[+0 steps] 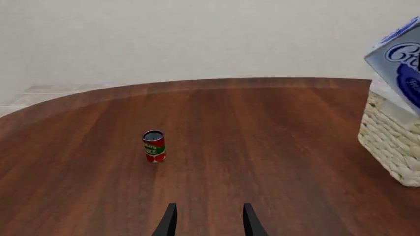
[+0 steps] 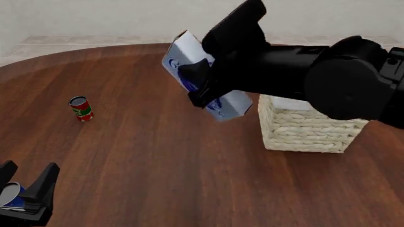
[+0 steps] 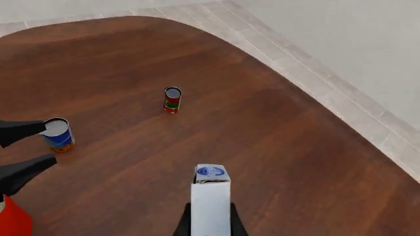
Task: Pick up the cream cheese box, and put it in the basket.
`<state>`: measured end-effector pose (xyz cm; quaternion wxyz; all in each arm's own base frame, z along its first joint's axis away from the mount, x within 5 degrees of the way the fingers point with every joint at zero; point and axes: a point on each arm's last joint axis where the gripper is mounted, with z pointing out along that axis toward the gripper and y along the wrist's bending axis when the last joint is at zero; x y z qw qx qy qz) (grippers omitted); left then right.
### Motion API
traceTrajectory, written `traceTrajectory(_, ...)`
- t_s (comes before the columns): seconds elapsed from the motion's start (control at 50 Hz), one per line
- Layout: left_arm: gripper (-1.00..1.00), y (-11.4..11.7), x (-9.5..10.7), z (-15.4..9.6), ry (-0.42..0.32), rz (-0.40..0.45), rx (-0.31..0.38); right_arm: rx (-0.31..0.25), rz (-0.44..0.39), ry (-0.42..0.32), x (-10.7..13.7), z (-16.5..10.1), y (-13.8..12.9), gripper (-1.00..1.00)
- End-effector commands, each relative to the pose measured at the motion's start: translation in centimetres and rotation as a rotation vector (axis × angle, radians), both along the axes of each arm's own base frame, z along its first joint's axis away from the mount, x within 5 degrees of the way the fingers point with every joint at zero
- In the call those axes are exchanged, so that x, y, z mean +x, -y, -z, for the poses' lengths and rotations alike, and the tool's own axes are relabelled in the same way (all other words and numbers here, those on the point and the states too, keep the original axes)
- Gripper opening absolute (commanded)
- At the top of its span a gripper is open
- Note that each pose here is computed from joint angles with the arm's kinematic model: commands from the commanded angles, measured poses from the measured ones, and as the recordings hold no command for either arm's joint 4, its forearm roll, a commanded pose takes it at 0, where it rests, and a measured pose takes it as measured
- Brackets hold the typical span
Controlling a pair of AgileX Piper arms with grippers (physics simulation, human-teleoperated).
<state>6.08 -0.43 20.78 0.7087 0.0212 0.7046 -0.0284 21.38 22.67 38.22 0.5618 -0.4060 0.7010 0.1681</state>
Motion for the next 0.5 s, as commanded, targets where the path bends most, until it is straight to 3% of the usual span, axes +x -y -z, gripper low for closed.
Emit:
traceTrajectory(0.02, 1.0, 0.0, 0.0, 0.0, 0.0, 0.0, -0.002, 0.097, 0.123, 0.061, 1.0, -3.9, 3.8, -1.0)
traceTrajectory(0.08, 1.0, 0.0, 0.0, 0.0, 0.001, 0.0, -0.003, 0.156, 0.219, 0.079, 2.1, -5.4, 6.2, -1.0)
traceTrajectory(0.18, 1.0, 0.0, 0.0, 0.0, 0.001, -0.001, -0.003, 0.184, 0.273, 0.09, 2.4, -6.1, 7.7, -1.0)
traceTrajectory(0.44, 1.0, 0.0, 0.0, 0.0, 0.003, -0.001, -0.004, 0.156, 0.397, 0.16, 3.4, -7.0, 11.5, -1.0)
traceTrajectory(0.46, 1.0, 0.0, 0.0, 0.0, 0.002, -0.001, -0.004, 0.192, 0.426, 0.153, 3.5, -7.4, 12.1, -1.0)
traceTrajectory(0.5, 1.0, 0.0, -0.1, 0.0, 0.003, 0.0, -0.003, 0.196, 0.456, 0.163, 3.7, -7.5, 12.9, -1.0)
